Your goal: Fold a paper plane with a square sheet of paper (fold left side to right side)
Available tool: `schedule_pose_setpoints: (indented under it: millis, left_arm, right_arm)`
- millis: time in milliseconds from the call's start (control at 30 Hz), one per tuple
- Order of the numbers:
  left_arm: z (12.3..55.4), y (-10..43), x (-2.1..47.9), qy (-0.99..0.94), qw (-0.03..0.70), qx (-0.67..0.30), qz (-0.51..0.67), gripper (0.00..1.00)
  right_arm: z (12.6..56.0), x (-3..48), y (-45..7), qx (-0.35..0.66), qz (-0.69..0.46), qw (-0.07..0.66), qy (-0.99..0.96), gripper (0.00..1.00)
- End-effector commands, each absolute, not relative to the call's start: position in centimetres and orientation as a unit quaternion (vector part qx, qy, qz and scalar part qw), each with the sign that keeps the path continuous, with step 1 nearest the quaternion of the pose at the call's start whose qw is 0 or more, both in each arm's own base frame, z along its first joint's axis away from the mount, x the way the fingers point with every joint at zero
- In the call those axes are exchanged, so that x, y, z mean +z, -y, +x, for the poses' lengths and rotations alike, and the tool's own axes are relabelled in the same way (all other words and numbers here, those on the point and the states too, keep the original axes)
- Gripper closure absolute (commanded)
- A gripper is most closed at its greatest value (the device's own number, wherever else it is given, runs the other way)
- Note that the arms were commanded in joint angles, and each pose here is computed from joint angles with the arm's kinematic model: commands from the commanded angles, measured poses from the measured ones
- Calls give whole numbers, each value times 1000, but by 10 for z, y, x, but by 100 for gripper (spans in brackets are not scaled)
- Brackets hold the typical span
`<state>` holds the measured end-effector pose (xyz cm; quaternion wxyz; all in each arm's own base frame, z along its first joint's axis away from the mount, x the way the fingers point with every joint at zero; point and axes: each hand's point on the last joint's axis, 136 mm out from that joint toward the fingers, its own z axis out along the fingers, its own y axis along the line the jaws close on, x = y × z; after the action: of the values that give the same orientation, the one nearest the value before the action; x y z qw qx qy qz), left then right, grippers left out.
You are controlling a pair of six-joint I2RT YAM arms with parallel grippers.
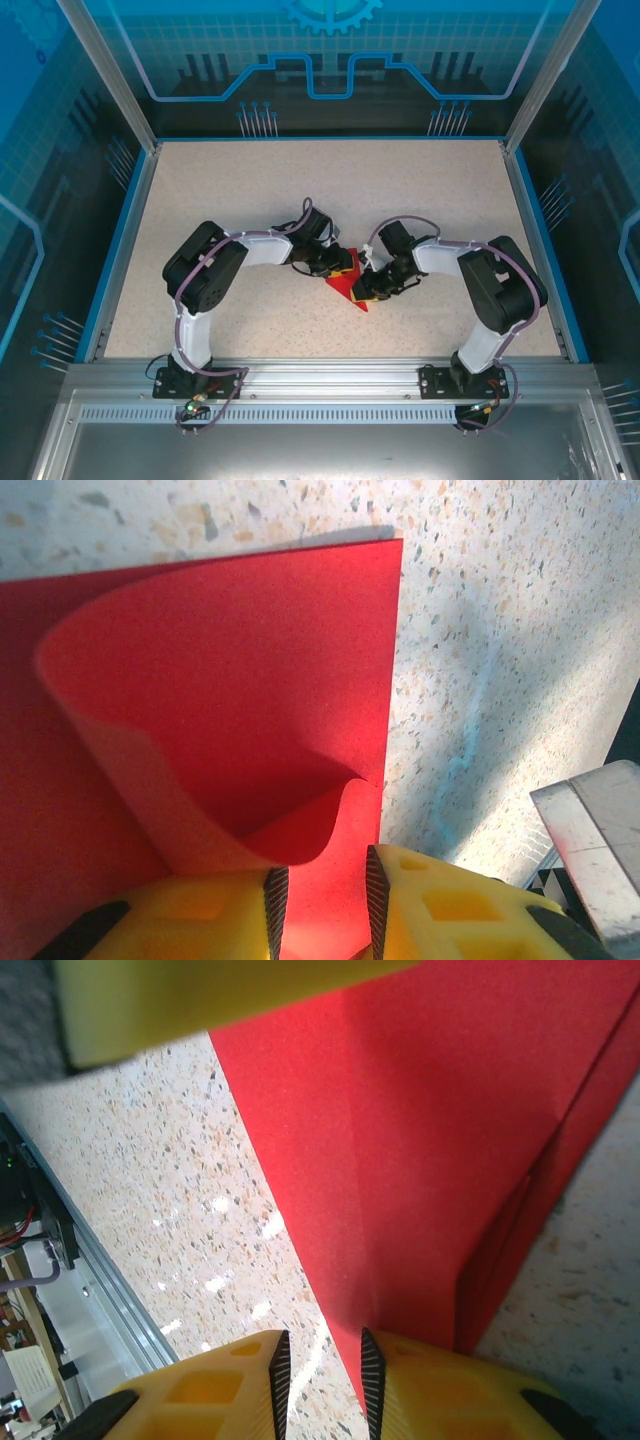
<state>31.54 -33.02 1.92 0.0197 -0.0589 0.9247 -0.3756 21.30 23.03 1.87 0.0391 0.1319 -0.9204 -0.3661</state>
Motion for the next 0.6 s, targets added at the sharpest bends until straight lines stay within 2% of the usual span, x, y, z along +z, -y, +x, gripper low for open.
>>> schedule_pose_setpoints:
  millis: [0, 567]
  left_arm:
    - [285, 301, -28, -951, -33, -293, -92, 69]
    - [287, 300, -27, -952, -32, -290, -92, 69]
  right_arm:
    - [186, 4, -221, -341, 129, 91, 927, 72]
    - [154, 3, -210, -317, 126, 140, 930, 72]
